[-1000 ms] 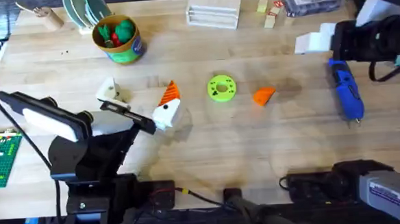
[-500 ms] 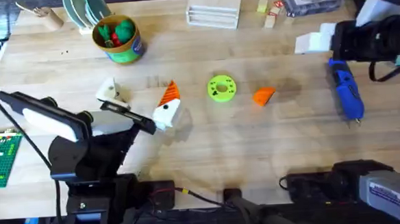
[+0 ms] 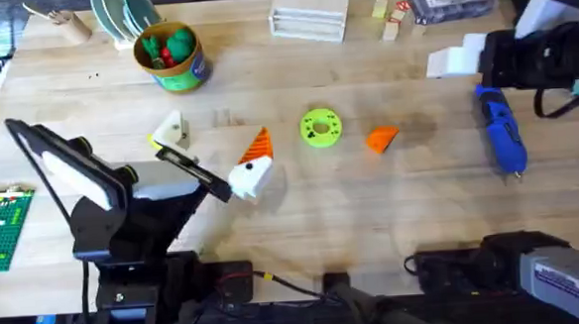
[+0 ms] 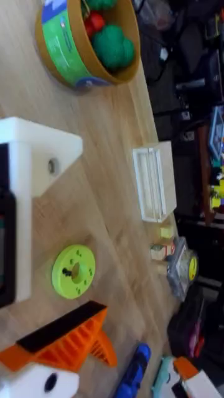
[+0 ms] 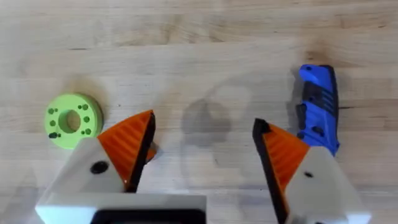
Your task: Pick up the gripper from the table and insert it into the empty holder that is missing its gripper. Then pick up a screw, insert it into the mounting hole, and use the screwdriver to tighten it. Finally, clean up the table by picking up the vegetable and placing it into the bucket.
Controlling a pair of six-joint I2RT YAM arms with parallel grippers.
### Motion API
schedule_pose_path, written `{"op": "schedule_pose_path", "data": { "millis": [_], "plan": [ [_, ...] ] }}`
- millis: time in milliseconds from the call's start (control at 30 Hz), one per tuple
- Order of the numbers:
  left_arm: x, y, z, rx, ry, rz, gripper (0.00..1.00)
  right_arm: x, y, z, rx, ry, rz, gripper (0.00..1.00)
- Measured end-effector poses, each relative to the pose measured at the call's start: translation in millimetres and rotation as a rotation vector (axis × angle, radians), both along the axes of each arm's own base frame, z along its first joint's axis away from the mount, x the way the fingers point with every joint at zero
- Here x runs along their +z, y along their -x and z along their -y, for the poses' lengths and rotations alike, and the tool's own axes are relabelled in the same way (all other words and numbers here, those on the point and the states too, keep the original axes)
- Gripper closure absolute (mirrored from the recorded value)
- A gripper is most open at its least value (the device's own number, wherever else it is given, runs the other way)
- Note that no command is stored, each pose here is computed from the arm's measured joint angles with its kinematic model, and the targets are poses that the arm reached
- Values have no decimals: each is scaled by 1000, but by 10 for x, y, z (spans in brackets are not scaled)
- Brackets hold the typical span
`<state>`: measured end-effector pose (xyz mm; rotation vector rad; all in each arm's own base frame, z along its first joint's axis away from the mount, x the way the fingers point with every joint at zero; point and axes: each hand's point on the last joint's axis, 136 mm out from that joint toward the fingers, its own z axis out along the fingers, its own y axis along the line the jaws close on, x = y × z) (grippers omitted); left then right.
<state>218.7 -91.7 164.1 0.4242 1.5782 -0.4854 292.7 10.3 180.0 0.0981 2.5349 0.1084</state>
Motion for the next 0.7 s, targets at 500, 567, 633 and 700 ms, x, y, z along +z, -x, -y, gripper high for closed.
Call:
{"op": "schedule_pose_path", "data": {
  "millis": [500,567,633,700],
  "plan": [
    [-11,281,330,-252,15,-14,8,25,-35,0,0,0,17,10],
    [-12,294,342,-262,16,-14,8,54,-77,0,0,0,38,9],
    [-13,300,347,-267,16,-15,8,74,-102,-2,1,0,51,9],
    [-13,301,348,-268,16,-15,8,74,-96,-16,15,4,49,9]
  ]
}}
